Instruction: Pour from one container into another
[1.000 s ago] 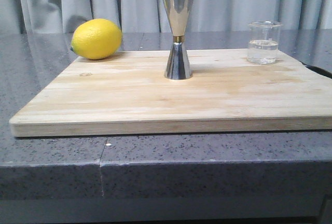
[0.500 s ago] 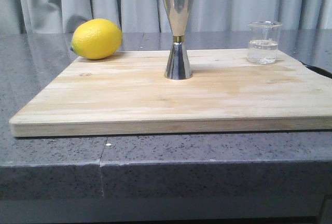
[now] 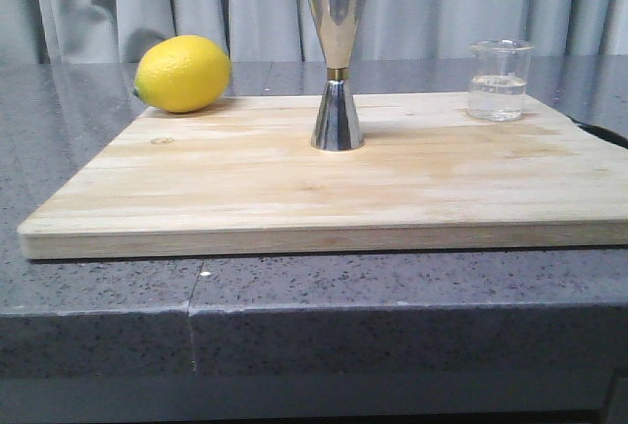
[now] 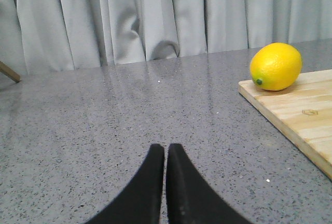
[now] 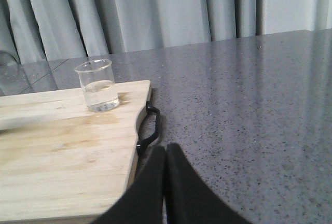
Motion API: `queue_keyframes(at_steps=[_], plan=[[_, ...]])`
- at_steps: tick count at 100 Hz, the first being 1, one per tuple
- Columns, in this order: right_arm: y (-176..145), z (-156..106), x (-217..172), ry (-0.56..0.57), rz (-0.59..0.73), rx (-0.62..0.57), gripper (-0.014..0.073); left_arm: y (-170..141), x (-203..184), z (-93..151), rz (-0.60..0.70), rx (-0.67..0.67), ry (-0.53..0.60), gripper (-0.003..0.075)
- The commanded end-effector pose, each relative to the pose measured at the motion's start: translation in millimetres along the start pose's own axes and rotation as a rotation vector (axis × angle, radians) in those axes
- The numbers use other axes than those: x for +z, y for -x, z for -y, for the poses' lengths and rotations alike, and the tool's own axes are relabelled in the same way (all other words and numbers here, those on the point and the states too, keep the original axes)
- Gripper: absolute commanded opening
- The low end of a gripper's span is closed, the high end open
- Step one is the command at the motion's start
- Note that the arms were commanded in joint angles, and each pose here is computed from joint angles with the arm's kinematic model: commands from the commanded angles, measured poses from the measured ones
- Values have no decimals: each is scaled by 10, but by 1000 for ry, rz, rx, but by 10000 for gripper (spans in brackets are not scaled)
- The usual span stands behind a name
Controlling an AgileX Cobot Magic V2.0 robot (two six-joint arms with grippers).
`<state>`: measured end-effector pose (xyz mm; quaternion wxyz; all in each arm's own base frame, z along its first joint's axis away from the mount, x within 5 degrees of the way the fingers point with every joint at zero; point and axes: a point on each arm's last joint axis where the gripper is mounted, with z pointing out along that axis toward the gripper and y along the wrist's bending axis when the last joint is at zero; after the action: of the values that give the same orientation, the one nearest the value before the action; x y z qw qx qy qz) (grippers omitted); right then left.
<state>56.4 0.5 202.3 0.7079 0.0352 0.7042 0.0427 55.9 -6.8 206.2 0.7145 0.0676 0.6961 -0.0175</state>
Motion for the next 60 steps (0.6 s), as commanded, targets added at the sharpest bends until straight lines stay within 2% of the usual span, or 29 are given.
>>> queue_keyframes(at_steps=[1, 17, 23, 34, 41, 49, 54, 60], plan=[[-10, 2, -6, 5, 69, -5, -69, -49, 14, 1, 41, -19, 7, -19], [27, -3, -9, 11, 109, -6, -69, -42, 13, 0, 48, -21, 7, -19], [55, -7, -13, 15, 140, -6, -69, -27, 12, -3, 66, -80, 9, -19], [121, -13, -25, 23, 214, 17, -69, 36, 5, -36, 140, -297, 27, -19], [202, -3, -46, 28, 306, 110, -69, 102, -9, -92, 217, -505, 58, -19], [309, 23, -80, 36, 401, 280, -69, 179, -33, -166, 287, -729, 97, -19], [361, 26, -92, 39, 412, 333, -69, 237, -50, -204, 327, -816, 114, -19], [442, 9, -108, 47, 406, 337, -69, 329, -75, -235, 370, -881, 120, -19]])
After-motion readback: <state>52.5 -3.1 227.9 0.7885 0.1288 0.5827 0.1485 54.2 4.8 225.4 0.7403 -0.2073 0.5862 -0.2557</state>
